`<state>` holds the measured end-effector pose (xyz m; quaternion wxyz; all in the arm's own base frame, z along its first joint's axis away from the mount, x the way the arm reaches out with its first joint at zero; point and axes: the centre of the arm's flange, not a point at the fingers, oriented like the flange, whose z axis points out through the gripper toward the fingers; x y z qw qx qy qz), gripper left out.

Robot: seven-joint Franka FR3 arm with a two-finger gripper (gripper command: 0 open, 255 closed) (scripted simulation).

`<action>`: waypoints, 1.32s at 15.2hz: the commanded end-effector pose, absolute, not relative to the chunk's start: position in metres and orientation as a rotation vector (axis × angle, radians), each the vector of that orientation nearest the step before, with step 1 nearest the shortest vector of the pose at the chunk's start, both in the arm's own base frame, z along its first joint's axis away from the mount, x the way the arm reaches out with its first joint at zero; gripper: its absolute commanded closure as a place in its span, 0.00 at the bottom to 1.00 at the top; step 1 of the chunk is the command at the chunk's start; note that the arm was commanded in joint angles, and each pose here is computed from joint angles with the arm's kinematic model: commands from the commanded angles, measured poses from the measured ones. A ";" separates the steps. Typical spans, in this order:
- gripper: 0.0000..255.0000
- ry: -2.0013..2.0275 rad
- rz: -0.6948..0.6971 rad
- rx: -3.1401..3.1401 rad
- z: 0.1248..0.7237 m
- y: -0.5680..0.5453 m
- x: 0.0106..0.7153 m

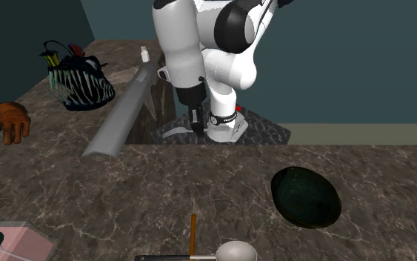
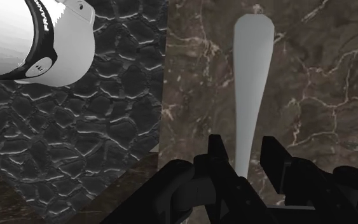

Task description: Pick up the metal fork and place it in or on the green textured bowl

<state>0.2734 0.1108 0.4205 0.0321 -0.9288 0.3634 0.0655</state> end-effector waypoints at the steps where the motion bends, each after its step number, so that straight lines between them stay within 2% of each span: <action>1: 1.00 1.119 0.202 -2.860 0.431 0.111 0.274; 11: 1.00 1.119 0.202 -2.860 0.480 0.111 0.274; 20: 1.00 1.119 0.202 -2.860 0.475 0.227 0.249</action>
